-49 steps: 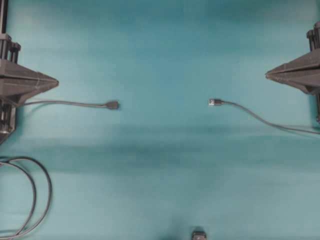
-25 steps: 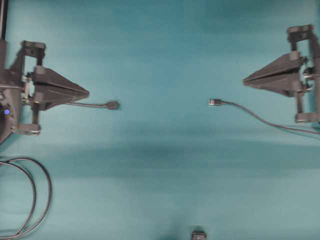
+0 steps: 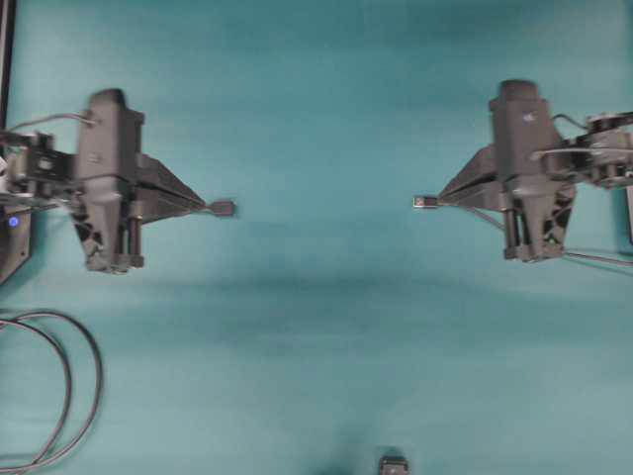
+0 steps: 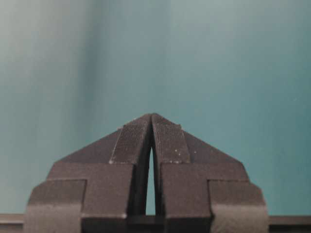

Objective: Insert the USB using both arms.
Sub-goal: 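Lower both grippers over the USB cable ends on the table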

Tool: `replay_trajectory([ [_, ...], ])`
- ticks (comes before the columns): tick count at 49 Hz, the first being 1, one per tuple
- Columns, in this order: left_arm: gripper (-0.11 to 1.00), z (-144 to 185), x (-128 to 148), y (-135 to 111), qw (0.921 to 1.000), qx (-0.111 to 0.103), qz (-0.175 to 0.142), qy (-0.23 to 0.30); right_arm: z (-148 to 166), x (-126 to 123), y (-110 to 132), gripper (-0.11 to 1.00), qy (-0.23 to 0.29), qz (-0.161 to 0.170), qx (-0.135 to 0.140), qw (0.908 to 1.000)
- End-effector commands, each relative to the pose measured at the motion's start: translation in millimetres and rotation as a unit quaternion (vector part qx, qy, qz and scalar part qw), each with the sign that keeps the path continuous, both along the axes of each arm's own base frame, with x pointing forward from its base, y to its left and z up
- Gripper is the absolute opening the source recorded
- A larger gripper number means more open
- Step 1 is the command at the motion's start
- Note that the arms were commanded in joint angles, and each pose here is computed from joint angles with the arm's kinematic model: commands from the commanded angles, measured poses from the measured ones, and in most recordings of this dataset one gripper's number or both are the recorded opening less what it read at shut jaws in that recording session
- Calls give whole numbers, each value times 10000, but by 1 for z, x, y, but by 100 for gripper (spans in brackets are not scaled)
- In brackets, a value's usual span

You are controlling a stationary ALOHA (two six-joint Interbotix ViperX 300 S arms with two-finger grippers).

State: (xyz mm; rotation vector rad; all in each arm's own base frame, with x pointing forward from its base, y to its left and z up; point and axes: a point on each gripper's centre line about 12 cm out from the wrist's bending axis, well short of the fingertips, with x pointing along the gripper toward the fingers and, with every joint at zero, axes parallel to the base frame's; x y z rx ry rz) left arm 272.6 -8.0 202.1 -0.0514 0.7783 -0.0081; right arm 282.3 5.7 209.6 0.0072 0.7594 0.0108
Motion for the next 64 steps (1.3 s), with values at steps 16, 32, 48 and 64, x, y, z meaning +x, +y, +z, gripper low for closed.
replay_trajectory([
  [16, 75, -2, 8, -1, 9997, 158, -170, 86, 2, 4, 1, 13, 226, -184, 188, 9994],
  [32, 81, -22, 6, 1, 9988, 208, -187, 399, -13, 5, 0, 67, 472, -335, 310, 9978],
  [48, 88, -47, 15, 10, 9953, 427, -278, 819, -55, 16, -5, 66, 1123, -361, 163, 9929],
  [64, 88, -62, 24, 22, 9923, 473, -196, 1124, -76, 23, -24, 66, 1452, -585, 80, 9876],
])
